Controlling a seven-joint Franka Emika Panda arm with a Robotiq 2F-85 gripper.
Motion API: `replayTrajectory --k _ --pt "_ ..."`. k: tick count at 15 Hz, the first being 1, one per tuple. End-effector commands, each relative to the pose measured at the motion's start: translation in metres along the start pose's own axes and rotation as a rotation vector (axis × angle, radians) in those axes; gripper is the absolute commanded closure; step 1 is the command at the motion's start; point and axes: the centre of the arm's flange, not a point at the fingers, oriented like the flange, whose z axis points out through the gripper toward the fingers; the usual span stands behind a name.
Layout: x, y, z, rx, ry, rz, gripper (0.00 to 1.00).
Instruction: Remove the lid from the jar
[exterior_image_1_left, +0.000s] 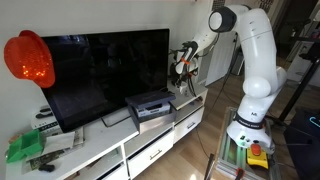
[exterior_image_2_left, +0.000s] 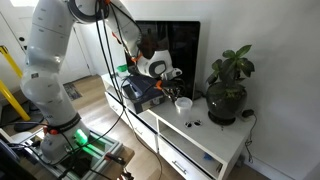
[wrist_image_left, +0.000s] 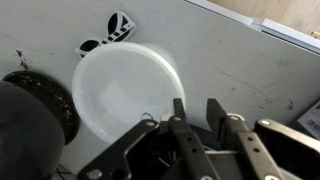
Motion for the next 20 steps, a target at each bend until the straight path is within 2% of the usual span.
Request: replayTrajectory --k 1,6,8,9,10,17,18,20 --pt "-0.003 0.006 -0.006 -0.005 0.001 0.002 0.38" --pt "-0.003 0.008 0.001 -0.004 -0.01 0.001 0.03" --pt "-0.003 0.01 0.003 -0.006 -0.013 0.002 0.31" --pt "-0.003 0.011 0.004 -0.008 -0.015 0.002 0.4" --pt "-0.003 0.012 0.005 -0.01 -0.017 0.003 0.42" --pt "-0.008 0.02 0.009 -0.024 -0.036 0.008 0.92" --pt "-0.009 0.021 0.006 -0.029 -0.035 0.008 0.97" --pt "-0.009 0.022 0.0 -0.031 -0.03 0.007 1.0"
